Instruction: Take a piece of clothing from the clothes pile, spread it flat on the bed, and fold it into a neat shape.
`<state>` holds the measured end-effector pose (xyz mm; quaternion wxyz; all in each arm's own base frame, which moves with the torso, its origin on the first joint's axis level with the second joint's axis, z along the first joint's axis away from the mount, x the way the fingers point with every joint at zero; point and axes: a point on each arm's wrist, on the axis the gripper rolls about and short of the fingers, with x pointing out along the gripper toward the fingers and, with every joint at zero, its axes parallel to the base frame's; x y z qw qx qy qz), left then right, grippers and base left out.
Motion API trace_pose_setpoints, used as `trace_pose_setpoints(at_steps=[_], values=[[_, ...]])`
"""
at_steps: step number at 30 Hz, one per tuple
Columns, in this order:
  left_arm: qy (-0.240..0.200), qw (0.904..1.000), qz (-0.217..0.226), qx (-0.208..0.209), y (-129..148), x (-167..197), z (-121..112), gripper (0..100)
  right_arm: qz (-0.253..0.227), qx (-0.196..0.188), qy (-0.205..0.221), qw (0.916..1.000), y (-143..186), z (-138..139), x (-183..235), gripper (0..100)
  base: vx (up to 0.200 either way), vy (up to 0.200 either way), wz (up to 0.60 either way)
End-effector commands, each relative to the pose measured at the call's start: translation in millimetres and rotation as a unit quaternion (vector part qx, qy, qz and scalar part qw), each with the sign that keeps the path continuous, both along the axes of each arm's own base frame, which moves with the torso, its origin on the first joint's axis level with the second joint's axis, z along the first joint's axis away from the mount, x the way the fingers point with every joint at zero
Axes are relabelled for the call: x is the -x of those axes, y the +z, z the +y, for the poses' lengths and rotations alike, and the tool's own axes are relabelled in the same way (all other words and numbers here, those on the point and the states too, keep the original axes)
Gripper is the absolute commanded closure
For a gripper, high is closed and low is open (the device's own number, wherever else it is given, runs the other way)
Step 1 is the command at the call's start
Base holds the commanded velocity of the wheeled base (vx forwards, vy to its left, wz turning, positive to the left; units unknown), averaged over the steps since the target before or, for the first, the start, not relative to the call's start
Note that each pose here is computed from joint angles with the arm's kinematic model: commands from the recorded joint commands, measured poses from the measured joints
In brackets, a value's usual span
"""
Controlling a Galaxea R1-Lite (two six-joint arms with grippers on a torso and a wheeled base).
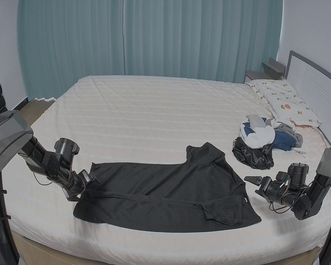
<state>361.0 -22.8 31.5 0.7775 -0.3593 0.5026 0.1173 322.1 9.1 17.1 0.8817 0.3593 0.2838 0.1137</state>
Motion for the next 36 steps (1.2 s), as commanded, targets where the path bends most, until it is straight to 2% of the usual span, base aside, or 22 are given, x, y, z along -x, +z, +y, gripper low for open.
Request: trace_pose_setpoints(at_steps=[1, 6, 11, 15, 20, 21, 27, 36], values=[[-0.012, 0.9999, 0.002, -0.004, 2.6, 7.3, -8.3, 0, 0.002, 0.001, 0.0, 1.0, -1.0, -0.5, 0.6, 0, 0.0, 0.0, 0.0], [-0.018, 0.9996, -0.001, -0.02, 0.6, 8.1, -18.3, 0, 0.002, 0.001, 0.0, 1.0, -1.0, 0.0, 0.6, 0, 0.0, 0.0, 0.0], [-0.014, 0.9996, -0.002, -0.023, -6.9, 0.0, -18.4, 0, 0.003, 0.002, 0.005, 1.0, -1.7, 2.9, 1.0, 0, 0.0, 0.0, 0.0], [-0.002, 0.9996, -0.023, -0.017, -14.8, -14.1, -16.5, 0, 0.005, 0.002, 0.005, 1.0, -2.4, 2.9, 1.3, 0, 0.0, 0.0, 0.0], [0.052, 0.9963, -0.069, 0.0, -18.1, -31.8, -11.5, 0, 0.005, 0.002, 0.005, 1.0, -3.2, 2.9, 0.9, 0, 0.0, 0.0, 0.0], [0.073, 0.9929, -0.093, 0.001, -17.9, -36.3, -9.5, 0, 0.005, 0.002, 0.005, 1.0, -3.2, 2.9, 0.9, 0, 0.0, 0.0, 0.0], [0.126, 0.9822, -0.139, -0.001, -21.9, -47.3, 5.9, 0, 0.006, 0.002, 0.005, 1.0, -3.4, 2.9, 1.3, 0, 0.0, 0.0, 0.0], [0.127, 0.9839, -0.125, -0.005, -20.5, -36.4, 15.3, 0, 0.006, 0.002, 0.001, 1.0, -3.4, 0.0, 1.2, 0, 0.0, 0.0, 0.0]])
